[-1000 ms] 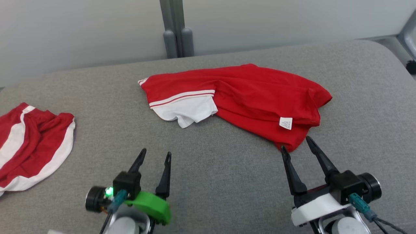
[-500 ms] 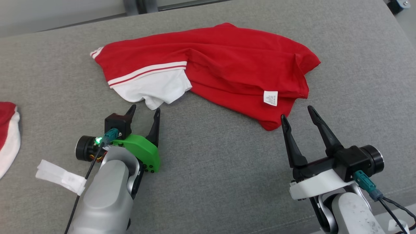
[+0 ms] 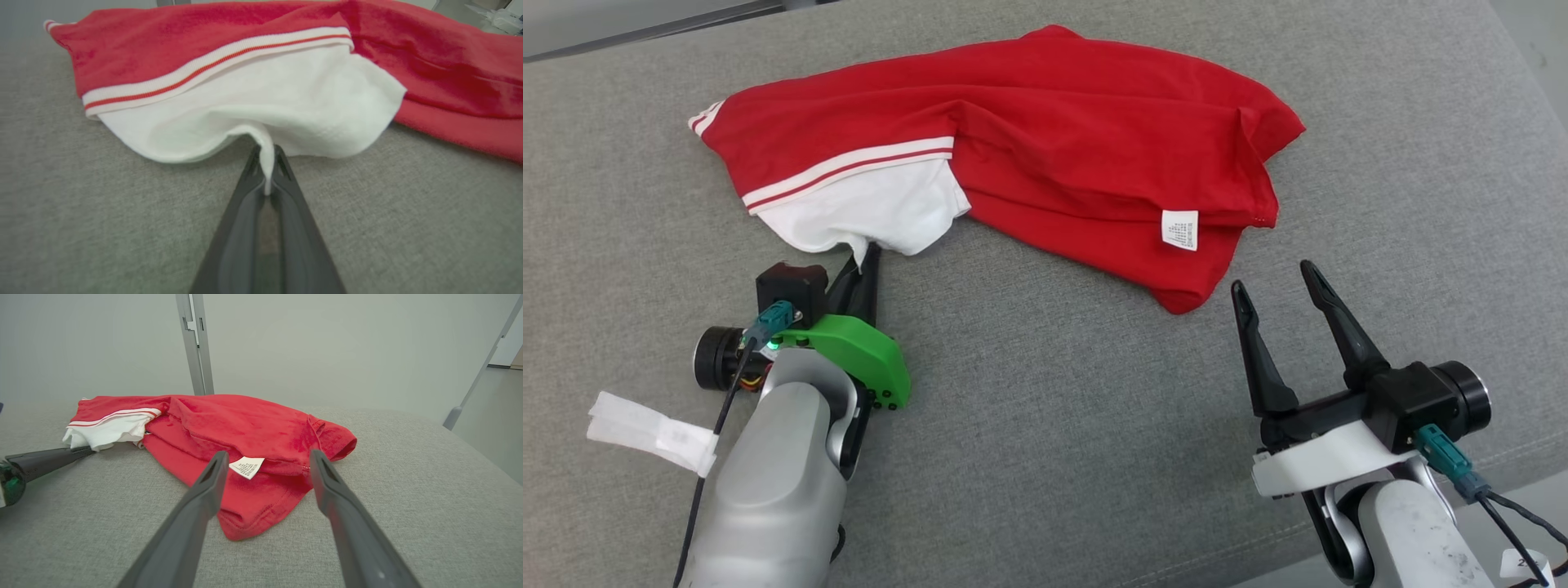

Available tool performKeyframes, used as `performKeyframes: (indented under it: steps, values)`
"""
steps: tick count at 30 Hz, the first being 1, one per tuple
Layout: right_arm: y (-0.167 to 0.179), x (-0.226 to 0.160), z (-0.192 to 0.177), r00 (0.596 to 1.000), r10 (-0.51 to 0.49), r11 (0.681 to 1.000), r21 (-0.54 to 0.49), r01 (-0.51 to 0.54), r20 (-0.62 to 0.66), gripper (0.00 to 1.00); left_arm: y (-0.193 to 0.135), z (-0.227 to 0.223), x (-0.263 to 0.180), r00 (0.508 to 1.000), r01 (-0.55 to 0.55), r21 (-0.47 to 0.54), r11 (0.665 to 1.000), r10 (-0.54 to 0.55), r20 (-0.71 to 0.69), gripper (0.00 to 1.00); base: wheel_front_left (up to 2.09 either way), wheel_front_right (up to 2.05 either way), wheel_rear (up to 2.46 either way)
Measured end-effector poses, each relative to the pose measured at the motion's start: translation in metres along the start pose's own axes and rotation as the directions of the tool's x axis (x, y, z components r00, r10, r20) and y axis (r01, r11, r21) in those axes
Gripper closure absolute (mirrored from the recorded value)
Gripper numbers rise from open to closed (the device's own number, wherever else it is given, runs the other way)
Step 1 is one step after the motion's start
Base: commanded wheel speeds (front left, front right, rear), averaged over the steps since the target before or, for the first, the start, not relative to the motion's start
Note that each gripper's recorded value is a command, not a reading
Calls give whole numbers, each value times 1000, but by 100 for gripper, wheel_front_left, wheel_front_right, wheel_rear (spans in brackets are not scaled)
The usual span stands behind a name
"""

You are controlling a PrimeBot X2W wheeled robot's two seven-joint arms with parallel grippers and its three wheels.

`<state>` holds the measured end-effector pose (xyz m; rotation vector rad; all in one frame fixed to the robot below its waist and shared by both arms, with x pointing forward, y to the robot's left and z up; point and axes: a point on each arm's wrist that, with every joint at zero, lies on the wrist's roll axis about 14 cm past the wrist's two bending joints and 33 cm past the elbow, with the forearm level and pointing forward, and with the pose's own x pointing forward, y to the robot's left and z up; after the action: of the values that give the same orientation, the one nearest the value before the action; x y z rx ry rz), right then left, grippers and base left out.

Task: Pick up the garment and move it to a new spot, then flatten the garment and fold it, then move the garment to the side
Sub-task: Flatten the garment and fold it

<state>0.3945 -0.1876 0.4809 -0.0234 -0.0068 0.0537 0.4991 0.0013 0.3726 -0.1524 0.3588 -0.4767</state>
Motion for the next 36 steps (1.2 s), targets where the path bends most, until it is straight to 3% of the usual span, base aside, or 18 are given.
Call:
performKeyframes:
  steps: [13, 24, 36]
  values:
    - [-2, 8, -5, 1000, -8, 999, 32, 8, -3, 0, 26, 16, -41, 987, -82, -200, 976, 108, 121, 100, 0, 0, 0]
    - [-32, 26, -44, 992, -17, 999, -52, 10, -128, 0, 39, 35, -72, 965, -106, -227, 968, 156, 211, 100, 0, 0, 0]
    - [-31, 48, -71, 975, 29, 998, -55, -42, -218, 0, 43, 39, -76, 962, -108, -221, 969, 158, 225, 100, 0, 0, 0]
